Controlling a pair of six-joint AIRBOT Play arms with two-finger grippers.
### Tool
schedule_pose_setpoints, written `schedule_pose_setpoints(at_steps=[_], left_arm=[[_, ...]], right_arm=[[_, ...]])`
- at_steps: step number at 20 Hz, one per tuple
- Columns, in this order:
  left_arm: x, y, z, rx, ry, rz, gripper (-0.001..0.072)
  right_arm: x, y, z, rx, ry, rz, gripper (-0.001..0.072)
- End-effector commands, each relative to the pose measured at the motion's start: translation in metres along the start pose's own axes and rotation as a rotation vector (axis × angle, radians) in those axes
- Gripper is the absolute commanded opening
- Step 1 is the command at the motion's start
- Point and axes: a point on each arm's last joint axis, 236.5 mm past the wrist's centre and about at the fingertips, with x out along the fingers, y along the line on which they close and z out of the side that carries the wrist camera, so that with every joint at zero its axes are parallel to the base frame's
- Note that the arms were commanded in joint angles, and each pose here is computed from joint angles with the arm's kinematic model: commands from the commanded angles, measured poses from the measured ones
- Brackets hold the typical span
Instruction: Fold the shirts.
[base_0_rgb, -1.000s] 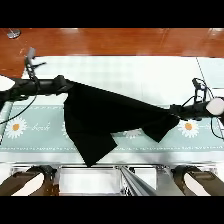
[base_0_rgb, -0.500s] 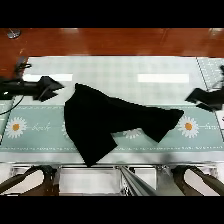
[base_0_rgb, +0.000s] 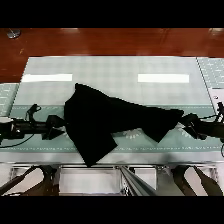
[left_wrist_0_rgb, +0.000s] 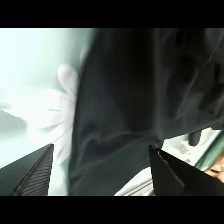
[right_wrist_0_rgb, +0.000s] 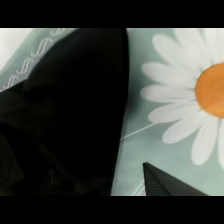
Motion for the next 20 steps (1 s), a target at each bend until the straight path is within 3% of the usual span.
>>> schedule_pose_setpoints(at_steps=[1, 5, 6, 7, 14, 20], left_arm=[[0.030, 0.004, -0.017, -0.021, 0.001, -0.014, 0.0704], [0.051, -0.034, -0.020, 0.068, -0.006, -0.103, 0.0689], [0.054, -0.043, -0.020, 0.095, -0.013, -0.128, 0.0436], [0.056, -0.051, -0.021, 0.149, -0.015, -0.149, 0.0048], [0.054, -0.064, -0.016, 0.175, -0.035, -0.184, 0.0028], [0.054, -0.064, -0.016, 0.175, -0.035, -0.184, 0.0028]], right_arm=[[0.009, 0.004, -0.018, 0.010, 0.031, 0.054, 0.0629], [0.009, 0.004, -0.019, 0.010, 0.034, 0.055, 0.0628], [0.009, 0.004, -0.018, 0.011, 0.033, 0.055, 0.0628], [0.009, 0.004, -0.018, 0.011, 0.033, 0.054, 0.0628], [0.010, 0.024, 0.004, 0.041, -0.037, 0.147, 0.0629], [0.057, 0.042, -0.004, 0.003, 0.103, 0.159, 0.0617]])
